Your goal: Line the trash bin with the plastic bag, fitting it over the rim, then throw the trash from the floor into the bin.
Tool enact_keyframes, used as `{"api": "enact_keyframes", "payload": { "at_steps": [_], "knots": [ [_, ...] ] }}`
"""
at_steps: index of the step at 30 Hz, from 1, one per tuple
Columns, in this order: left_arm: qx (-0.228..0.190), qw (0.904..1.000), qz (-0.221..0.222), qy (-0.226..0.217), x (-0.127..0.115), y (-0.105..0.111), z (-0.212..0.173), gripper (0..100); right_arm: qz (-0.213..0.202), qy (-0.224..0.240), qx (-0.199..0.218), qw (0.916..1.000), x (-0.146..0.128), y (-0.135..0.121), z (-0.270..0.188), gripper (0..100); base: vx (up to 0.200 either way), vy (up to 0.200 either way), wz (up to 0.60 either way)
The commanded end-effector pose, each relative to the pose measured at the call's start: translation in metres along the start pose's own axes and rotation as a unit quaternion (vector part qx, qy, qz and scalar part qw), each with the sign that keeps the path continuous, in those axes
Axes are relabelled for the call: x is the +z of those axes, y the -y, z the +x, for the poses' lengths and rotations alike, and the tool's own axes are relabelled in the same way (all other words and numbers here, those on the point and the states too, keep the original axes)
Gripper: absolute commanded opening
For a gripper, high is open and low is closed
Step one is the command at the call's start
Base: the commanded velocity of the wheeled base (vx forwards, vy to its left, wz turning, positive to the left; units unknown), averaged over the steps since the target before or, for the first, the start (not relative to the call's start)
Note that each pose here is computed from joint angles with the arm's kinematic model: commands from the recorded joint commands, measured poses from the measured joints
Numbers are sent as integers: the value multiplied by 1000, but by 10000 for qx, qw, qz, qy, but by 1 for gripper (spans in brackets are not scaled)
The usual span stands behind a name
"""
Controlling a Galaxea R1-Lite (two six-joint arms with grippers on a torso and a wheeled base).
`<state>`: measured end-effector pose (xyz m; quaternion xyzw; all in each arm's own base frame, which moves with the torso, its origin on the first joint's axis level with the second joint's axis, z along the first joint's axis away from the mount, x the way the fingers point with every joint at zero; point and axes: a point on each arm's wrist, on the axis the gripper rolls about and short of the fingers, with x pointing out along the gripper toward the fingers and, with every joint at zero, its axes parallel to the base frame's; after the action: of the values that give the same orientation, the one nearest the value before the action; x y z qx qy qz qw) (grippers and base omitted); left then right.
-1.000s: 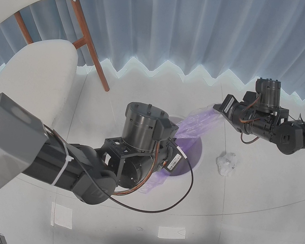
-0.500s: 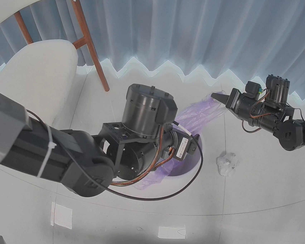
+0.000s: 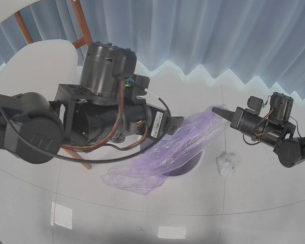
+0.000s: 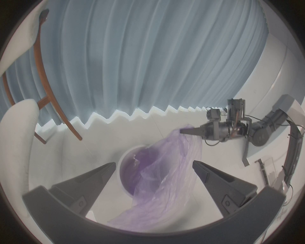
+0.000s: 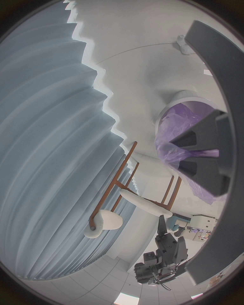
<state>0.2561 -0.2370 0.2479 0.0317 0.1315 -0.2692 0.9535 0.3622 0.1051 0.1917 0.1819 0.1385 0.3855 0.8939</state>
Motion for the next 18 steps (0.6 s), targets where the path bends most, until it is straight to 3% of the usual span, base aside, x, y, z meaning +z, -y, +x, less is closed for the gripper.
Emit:
{"api": "enact_keyframes", "payload": {
  "at_steps": [1,4,5,11,18],
  "knots": [
    [-489,9974,5,-527,-23,-21,-22,100,29,-21,-61,10000,-4,3,-2,0,0,0,0],
    [-839,9924,116,-889,-43,-23,-29,100,60,14,-146,9999,-3,4,-1,0,0,0,0],
    [-1042,9866,299,-1219,-64,-28,-36,100,154,58,-270,9995,-4,4,-1,0,0,0,0],
    [-1175,9692,959,-1939,-113,-47,-46,100,478,141,-419,9979,-3,4,-1,0,0,0,0],
    [-821,9775,918,-1711,-112,-67,-25,100,480,172,-363,9980,-1,-2,-2,0,0,0,0]
  ]
}}
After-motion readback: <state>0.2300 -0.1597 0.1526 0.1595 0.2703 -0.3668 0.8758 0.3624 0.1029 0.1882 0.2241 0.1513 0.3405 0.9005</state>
